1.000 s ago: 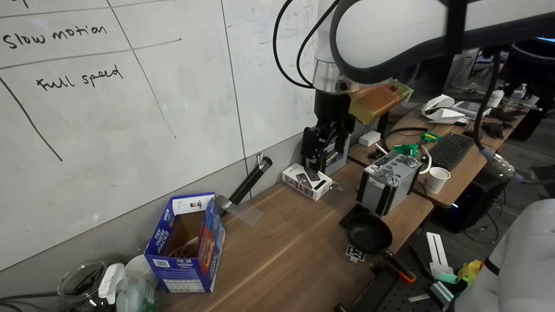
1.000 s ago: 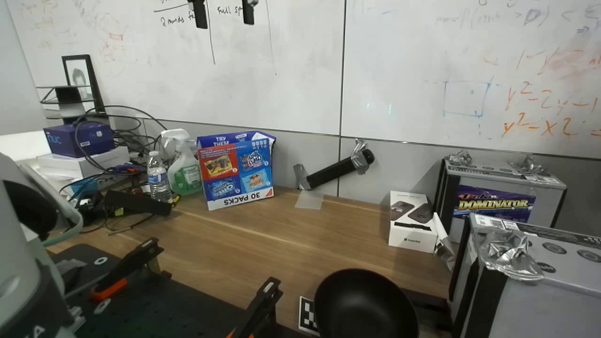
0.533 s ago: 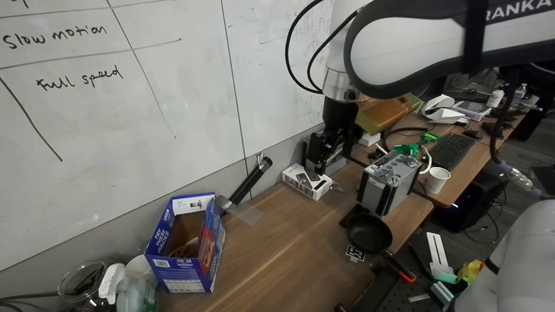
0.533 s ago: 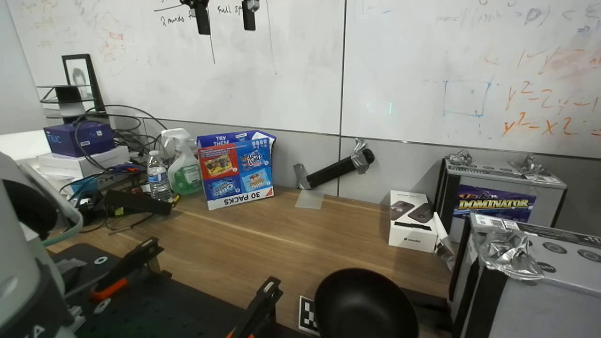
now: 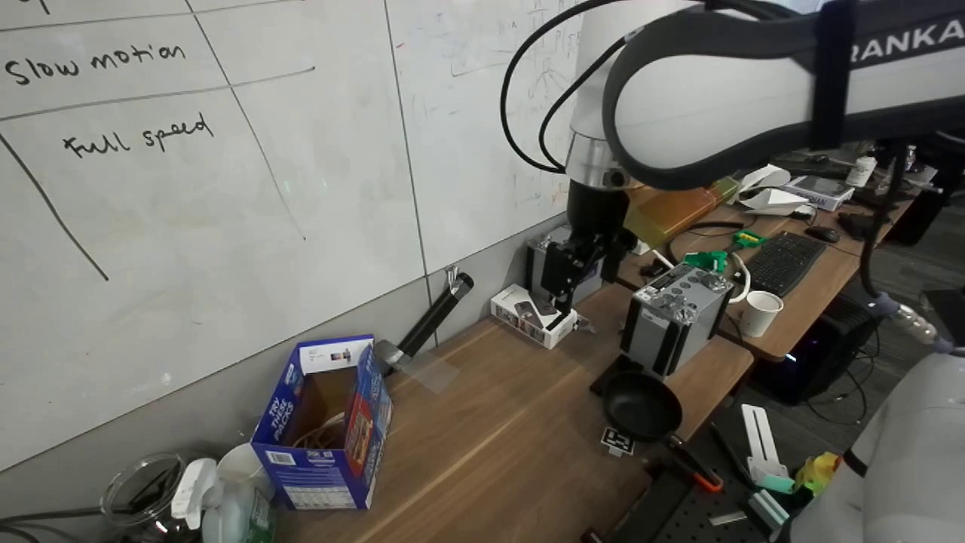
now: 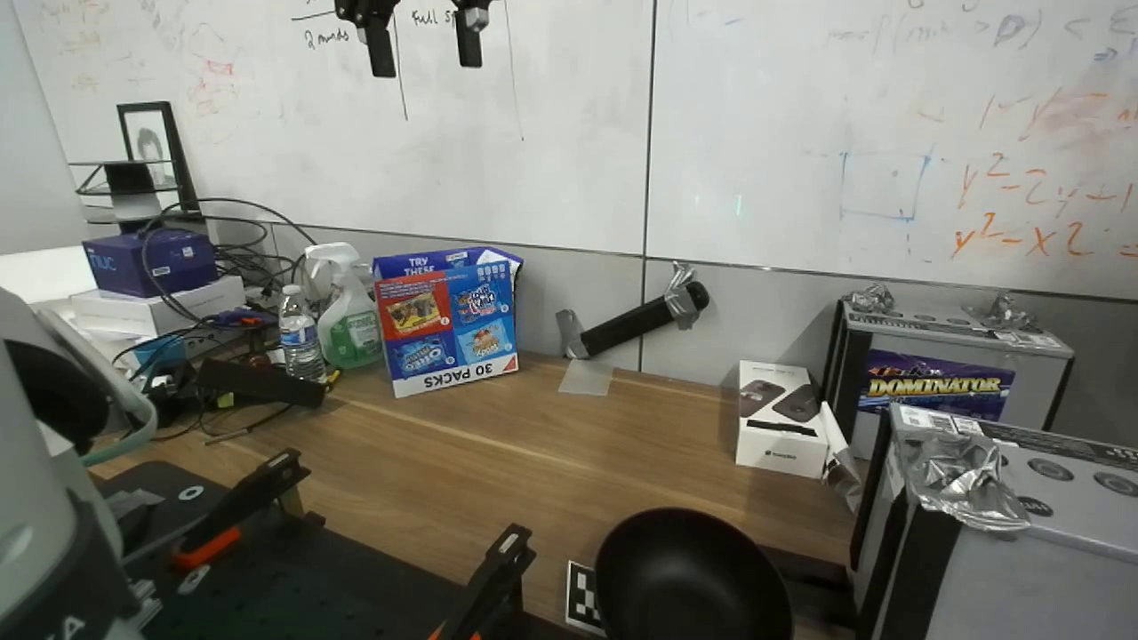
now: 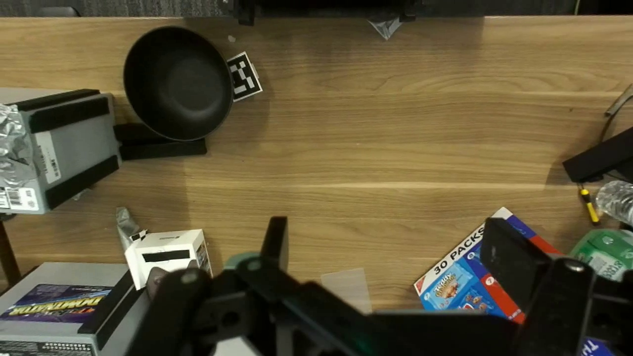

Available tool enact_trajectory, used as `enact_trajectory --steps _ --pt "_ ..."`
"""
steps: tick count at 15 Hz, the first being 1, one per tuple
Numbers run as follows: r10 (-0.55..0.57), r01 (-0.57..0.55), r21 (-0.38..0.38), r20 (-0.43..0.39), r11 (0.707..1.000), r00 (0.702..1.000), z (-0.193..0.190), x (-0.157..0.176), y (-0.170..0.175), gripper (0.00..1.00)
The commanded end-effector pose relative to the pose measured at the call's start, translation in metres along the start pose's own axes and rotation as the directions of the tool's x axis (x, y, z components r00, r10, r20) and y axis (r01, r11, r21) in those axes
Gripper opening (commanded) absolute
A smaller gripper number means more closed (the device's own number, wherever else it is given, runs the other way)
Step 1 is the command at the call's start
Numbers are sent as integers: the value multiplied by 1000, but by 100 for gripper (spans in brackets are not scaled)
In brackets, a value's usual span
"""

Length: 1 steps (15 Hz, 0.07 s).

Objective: Pick up the white ropes from the counter and put them in the box

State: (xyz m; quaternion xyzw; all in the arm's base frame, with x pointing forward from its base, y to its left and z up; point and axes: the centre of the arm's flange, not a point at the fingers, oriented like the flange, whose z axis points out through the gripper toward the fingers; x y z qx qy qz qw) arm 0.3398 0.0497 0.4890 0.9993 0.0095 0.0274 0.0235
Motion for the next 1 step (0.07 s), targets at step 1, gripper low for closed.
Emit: enact_trajectory --steps 1 --pt "0 0 -2 0 1000 1000 0 0 0 100"
